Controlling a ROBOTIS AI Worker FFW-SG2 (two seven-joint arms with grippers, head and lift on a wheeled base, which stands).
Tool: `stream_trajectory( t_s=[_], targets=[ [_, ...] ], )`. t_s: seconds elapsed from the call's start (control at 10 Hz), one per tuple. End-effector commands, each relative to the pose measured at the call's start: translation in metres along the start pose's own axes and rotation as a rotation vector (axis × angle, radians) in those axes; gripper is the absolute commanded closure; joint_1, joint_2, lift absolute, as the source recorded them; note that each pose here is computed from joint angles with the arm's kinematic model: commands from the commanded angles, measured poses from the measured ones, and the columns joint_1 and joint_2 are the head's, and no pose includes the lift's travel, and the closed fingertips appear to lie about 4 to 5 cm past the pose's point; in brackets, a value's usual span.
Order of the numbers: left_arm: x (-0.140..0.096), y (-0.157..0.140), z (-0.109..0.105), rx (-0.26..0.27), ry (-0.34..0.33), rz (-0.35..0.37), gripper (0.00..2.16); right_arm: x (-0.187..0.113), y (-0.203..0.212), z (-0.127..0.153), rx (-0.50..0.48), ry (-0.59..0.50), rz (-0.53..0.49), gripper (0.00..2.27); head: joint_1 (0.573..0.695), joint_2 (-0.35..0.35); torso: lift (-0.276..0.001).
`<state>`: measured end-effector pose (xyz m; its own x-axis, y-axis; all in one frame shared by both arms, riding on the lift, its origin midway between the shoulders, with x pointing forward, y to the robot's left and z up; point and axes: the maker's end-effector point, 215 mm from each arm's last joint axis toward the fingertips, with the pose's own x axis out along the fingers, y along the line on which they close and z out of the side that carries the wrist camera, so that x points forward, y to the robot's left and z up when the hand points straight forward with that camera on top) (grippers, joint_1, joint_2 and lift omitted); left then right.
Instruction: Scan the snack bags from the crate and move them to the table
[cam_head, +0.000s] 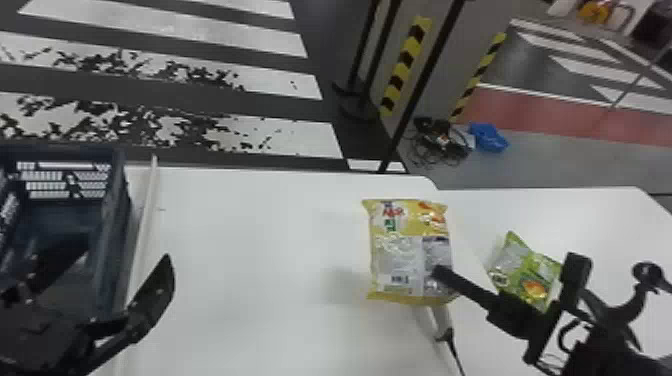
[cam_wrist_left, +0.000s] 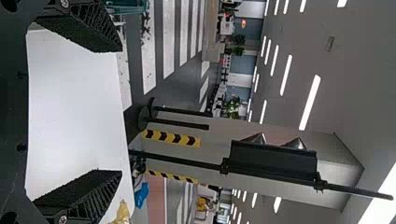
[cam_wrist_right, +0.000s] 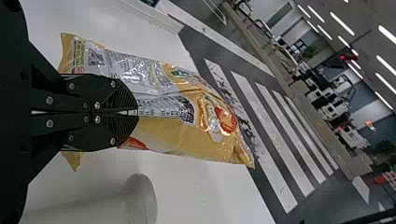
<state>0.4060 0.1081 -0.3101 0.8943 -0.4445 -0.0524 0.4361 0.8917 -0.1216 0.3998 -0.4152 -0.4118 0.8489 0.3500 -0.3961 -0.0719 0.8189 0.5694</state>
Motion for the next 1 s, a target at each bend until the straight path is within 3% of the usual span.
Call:
stream_trajectory(
  t_s=[0.0, 0.2, 0.6, 0.7, 0.9],
  targets=[
    [0.000, 0.002, -0.003, -0.002, 0.006, 0.003, 0.06, 0.000, -0.029, 0.043, 0.051, -0.120, -0.045, 2.25, 0.695, -0.350, -0.095],
    [0.000, 0.003, -0.007, -0.003, 0.011, 0.007, 0.06, -0.007, -0.077, 0.087, 0.078, -0.247, -0.165, 2.25, 0.695, -0.350, -0.095],
    [0.002, 0.004, -0.007, -0.003, 0.013, 0.007, 0.06, -0.051, -0.157, 0.160, -0.036, -0.536, -0.541, 2.25, 0.695, -0.350, -0.095],
    [0.002, 0.003, -0.007, -0.006, 0.012, 0.002, 0.06, -0.062, -0.178, 0.169, -0.071, -0.598, -0.630, 2.25, 0.695, -0.350, -0.095],
    [0.003, 0.003, -0.005, -0.009, 0.008, -0.004, 0.06, -0.063, -0.235, 0.162, -0.058, -0.561, -0.758, 2.25, 0.695, -0.350, -0.095]
  ],
)
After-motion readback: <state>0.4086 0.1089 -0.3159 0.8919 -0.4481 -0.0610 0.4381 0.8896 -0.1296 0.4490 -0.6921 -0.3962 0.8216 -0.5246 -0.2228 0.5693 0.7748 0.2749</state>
